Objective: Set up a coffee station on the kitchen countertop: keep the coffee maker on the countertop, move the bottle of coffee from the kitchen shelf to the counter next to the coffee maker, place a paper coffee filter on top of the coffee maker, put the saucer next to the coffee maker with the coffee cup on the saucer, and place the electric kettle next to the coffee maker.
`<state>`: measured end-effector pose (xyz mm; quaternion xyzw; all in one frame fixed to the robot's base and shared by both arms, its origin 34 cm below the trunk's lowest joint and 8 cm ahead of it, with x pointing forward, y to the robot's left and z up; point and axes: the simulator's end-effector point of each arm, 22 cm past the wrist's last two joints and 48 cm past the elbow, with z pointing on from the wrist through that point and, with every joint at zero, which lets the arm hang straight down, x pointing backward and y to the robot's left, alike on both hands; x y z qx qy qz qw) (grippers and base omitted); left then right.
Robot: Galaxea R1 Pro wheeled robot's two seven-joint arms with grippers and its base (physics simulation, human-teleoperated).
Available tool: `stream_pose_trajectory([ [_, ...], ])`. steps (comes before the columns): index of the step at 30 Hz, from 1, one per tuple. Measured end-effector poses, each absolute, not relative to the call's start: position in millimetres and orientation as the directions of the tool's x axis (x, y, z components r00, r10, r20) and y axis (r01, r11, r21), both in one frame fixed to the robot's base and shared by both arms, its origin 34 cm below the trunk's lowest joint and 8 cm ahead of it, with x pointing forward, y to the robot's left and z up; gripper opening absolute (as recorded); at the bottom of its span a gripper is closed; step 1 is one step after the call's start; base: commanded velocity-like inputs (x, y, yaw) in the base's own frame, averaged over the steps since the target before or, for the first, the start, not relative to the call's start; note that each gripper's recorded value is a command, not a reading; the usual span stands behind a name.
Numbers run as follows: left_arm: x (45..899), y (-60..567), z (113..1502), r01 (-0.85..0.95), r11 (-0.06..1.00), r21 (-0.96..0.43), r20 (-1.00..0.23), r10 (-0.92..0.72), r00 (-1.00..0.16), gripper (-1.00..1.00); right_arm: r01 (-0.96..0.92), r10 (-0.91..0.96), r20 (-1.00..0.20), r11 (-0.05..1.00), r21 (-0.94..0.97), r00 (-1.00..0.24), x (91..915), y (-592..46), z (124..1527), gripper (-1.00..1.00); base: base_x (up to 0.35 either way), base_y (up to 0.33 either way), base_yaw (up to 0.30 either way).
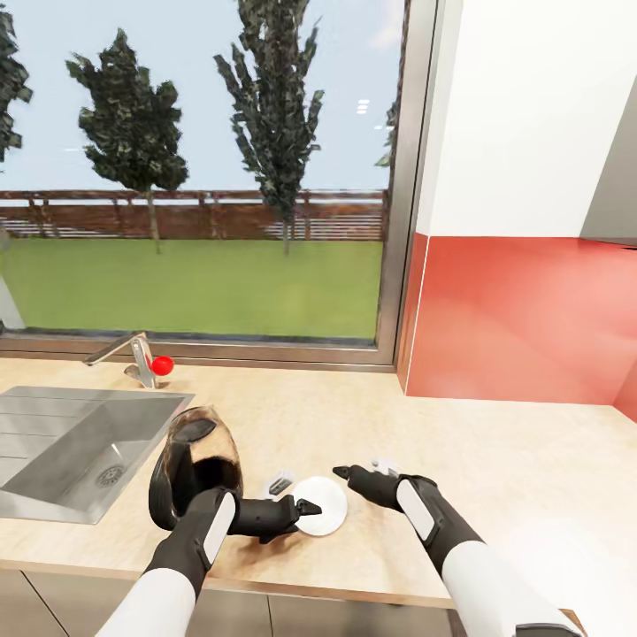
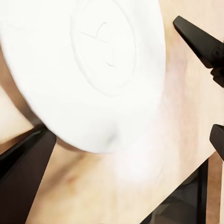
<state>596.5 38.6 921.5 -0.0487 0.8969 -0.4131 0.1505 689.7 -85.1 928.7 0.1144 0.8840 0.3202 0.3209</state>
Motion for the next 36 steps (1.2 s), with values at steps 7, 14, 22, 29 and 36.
stream_pose_trajectory([
  [7,596.5,39.0,920.9,0.037,0.656,-0.754,-0.230,-0.211,-0.950,1.00,-0.020,0.414,-0.507,0.760,0.650,-0.756,689.9,-65.8,932.1,1.00,0.000,0.000,0.000],
  [14,596.5,38.2,921.9,0.038,0.654,-0.756,-0.231,-0.212,-0.950,1.00,-0.019,0.415,-0.500,0.755,0.656,-0.761,685.8,-57.6,928.7,1.00,0.000,0.000,0.000],
  [22,596.4,37.7,922.0,0.038,0.652,-0.757,-0.231,-0.212,-0.950,1.00,-0.019,0.426,-0.503,0.748,0.663,-0.752,683.9,-48.8,925.5,1.00,0.000,0.000,0.000],
  [29,596.1,37.5,921.8,0.038,0.652,-0.758,-0.230,-0.213,-0.950,1.00,-0.014,0.427,-0.500,0.750,0.662,-0.754,682.4,-49.1,922.3,1.00,0.000,0.000,0.000],
  [36,595.8,37.2,921.7,0.038,0.651,-0.758,-0.230,-0.212,-0.950,1.00,-0.003,0.430,-0.494,0.752,0.659,-0.756,679.2,-49.8,915.6,1.00,0.000,0.000,0.000],
])
